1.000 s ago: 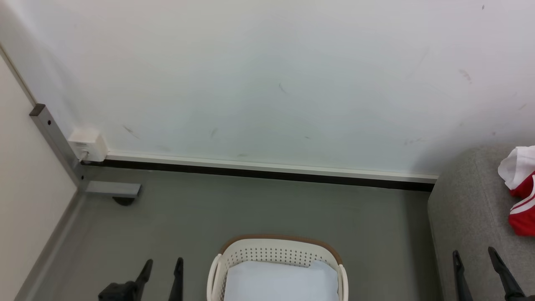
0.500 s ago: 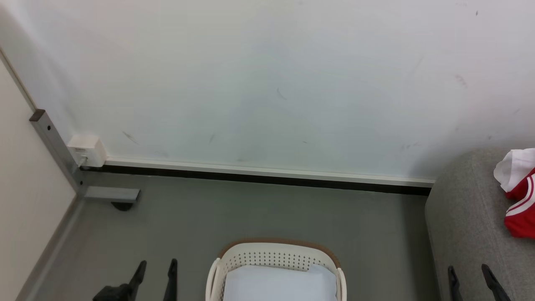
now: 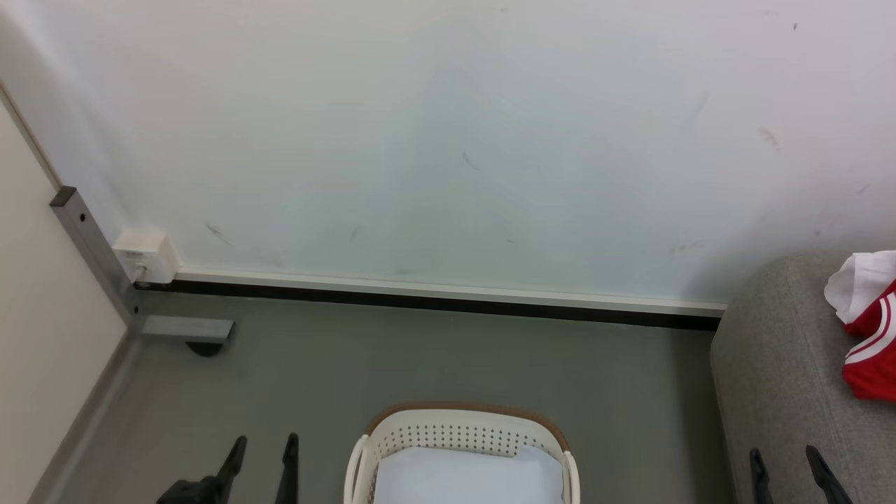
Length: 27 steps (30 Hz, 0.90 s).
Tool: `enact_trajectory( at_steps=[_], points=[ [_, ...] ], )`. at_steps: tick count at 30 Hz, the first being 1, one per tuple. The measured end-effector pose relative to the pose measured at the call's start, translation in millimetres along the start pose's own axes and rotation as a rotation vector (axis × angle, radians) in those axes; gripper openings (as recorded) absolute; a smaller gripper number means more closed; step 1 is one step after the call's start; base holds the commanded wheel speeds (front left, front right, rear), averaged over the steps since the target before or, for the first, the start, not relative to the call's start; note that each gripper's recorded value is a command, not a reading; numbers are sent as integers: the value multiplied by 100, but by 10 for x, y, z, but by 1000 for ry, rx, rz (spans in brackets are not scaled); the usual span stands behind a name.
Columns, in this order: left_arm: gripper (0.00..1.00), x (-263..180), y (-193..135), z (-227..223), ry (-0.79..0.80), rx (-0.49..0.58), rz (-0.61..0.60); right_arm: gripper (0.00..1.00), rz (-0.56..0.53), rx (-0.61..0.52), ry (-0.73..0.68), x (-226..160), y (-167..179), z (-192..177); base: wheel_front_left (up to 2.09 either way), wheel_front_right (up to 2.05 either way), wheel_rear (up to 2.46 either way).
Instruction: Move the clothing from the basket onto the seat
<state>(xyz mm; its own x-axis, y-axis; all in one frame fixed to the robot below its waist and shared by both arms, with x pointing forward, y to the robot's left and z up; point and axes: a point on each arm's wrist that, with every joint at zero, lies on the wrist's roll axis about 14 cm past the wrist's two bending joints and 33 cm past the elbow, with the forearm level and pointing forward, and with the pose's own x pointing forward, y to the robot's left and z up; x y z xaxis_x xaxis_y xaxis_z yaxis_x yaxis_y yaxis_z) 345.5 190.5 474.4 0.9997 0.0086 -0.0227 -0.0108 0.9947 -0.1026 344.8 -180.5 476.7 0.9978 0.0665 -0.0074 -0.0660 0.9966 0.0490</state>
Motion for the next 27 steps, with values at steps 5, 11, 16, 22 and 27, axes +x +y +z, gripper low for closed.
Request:
enact_trajectory(
  at_steps=[5,11,16,22,27],
  points=[
    [100,0,-7,-2,0,-2,-3,100,0,4,0,-7,4,-2,0,0,0],
    [0,-62,-25,-183,58,-18,1,0,-8,23,48,-51,8,-147,0,0,0],
    [0,-56,47,-225,87,-108,39,0,-45,120,73,-51,-50,-194,0,0,0],
    [0,-35,70,-206,88,-221,59,0,-73,237,72,-41,-83,-188,0,0,0],
    [0,-10,90,-177,83,-308,75,0,-89,326,64,-4,-101,-156,0,0,0]
  ],
)
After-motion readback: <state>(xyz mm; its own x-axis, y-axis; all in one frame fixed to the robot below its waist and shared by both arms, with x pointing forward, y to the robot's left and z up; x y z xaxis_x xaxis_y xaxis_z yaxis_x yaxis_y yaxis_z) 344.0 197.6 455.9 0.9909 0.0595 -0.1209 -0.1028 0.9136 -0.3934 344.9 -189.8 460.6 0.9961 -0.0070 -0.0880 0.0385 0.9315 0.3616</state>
